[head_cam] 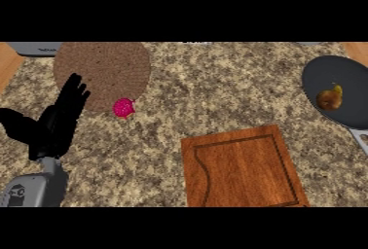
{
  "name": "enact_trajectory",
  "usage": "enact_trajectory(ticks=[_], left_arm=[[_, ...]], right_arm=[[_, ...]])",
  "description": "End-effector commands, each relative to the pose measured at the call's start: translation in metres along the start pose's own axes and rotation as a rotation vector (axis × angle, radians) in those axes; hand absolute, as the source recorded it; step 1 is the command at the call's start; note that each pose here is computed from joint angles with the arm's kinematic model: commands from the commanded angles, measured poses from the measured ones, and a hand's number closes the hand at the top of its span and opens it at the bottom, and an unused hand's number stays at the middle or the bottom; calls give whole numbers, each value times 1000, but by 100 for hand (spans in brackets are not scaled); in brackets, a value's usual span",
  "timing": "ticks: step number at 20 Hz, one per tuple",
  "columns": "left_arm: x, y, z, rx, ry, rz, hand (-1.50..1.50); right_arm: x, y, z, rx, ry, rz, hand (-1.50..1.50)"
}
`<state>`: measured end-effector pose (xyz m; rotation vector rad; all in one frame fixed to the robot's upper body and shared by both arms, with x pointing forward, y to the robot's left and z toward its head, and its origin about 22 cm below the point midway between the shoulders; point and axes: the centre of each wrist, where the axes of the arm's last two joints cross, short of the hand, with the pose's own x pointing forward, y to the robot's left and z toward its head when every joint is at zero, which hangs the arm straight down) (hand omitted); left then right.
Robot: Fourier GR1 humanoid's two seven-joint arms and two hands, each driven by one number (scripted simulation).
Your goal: Pick the pear from the cutting board and place it in the pan
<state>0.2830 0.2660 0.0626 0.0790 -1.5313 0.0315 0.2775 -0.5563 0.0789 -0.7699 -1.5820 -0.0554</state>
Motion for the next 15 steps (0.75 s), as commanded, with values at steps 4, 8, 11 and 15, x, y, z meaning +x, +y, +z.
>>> enact_trajectory(ticks=[4,8,11,15], left_arm=[[-12,-4,9,13,-10,-10,0],[7,13,-4,11,-10,-4,0],[-2,5,0,9,-1,-3,0],[-4,5,-12,13,-5,7,0]], right_arm=[[-23,-58,37,90,-53,-209,-150],[-29,-89,58,90,-71,-191,-150],[-26,-96,58,80,-64,-165,-150],[-40,-82,66,69,-51,-151,-150]])
